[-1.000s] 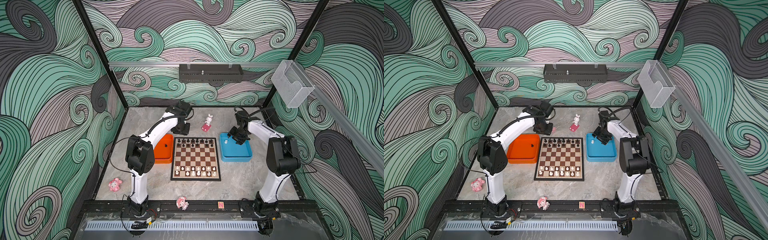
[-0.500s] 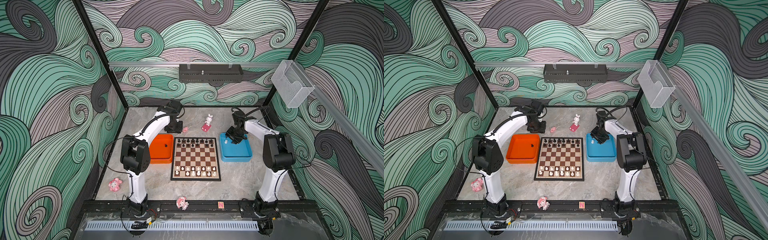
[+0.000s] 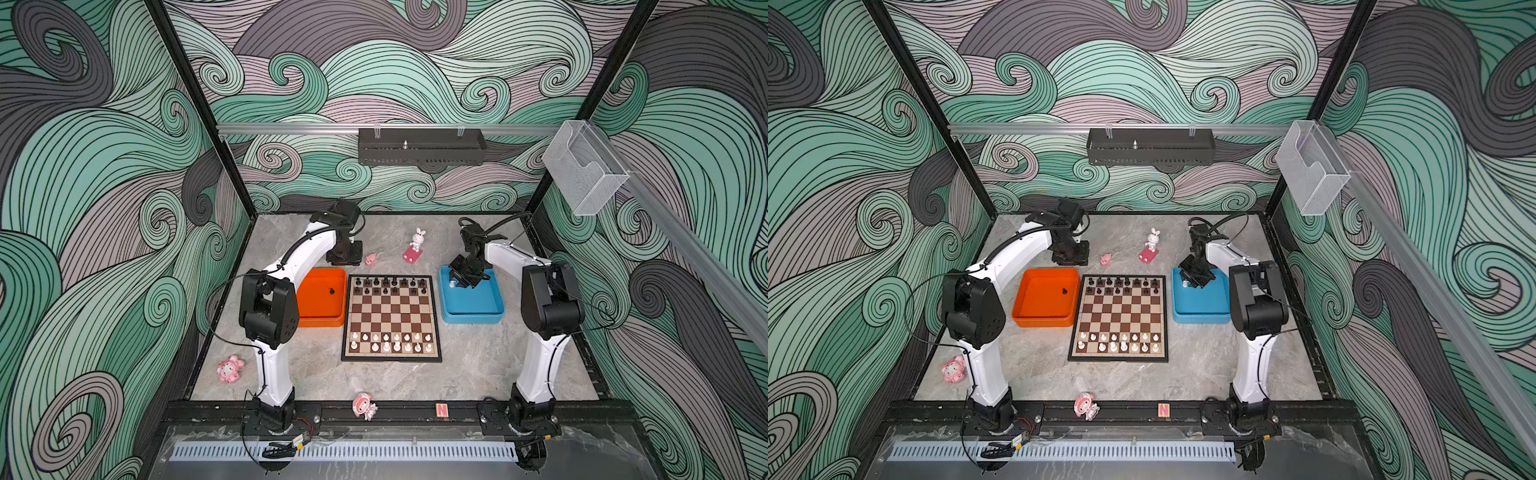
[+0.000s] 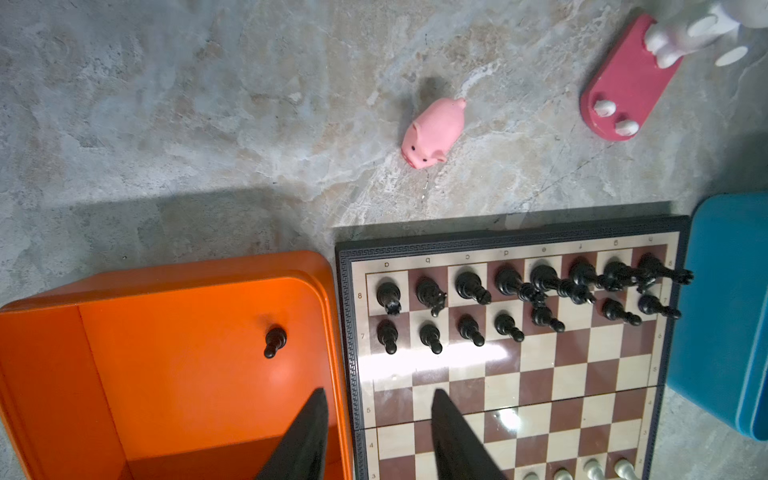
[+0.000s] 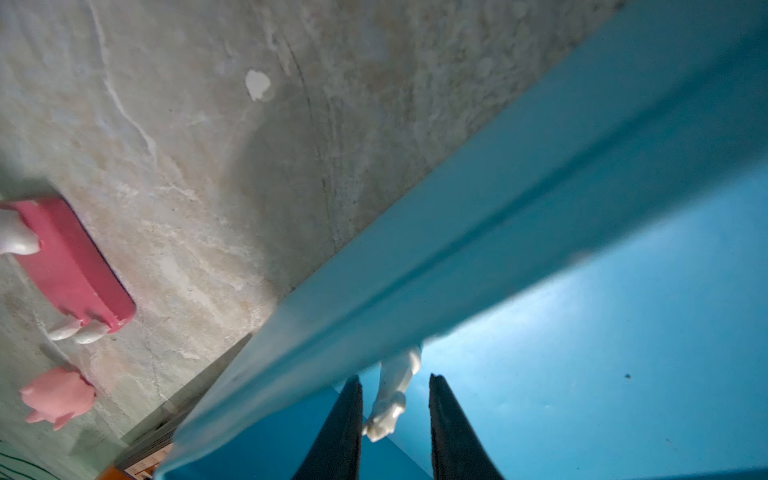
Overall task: Set up the chess pieces on the board
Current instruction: 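Close the right gripper on the white knight and lift it from the blue tray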
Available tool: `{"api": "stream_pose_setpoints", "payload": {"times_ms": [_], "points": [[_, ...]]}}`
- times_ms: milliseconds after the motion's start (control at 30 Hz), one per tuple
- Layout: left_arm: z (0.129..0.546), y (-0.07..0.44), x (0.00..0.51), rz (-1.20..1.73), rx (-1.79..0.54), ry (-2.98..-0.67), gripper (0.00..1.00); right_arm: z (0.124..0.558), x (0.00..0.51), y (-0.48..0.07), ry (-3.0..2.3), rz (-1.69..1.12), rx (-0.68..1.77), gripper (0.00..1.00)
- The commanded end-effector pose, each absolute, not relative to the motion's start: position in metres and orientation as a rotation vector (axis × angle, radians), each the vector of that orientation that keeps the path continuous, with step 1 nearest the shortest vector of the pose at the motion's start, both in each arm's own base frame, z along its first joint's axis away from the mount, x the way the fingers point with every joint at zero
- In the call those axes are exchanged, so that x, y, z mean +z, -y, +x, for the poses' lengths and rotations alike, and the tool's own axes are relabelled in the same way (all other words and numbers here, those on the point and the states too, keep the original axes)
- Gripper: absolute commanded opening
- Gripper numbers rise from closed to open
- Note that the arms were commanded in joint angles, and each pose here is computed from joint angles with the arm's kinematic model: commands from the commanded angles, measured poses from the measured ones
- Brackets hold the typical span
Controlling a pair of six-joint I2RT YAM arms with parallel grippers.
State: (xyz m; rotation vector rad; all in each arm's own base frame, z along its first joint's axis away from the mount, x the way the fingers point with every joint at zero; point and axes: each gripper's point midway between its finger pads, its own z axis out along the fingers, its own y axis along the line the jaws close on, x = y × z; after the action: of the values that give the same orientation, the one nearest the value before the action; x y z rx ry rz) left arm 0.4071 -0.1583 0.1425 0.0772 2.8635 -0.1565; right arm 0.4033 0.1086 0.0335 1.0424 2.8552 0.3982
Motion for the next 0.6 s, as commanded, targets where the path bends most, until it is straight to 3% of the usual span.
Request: {"api": "stream_pose_setpoints", "payload": {"times_ms": [0,567], "points": [[0.4062,0.1570,0.1466,0.076,-0.174,-2.857,0.44,0.4058,0.0334,-0.1122,-2.859,1.046,0.406,0.26],[0.4063,0.1565,0.1449,0.071,-0.178,-2.858,0.44,0.4018,0.0412,-0.1171,-2.881,0.973,0.415,0.00]]}}
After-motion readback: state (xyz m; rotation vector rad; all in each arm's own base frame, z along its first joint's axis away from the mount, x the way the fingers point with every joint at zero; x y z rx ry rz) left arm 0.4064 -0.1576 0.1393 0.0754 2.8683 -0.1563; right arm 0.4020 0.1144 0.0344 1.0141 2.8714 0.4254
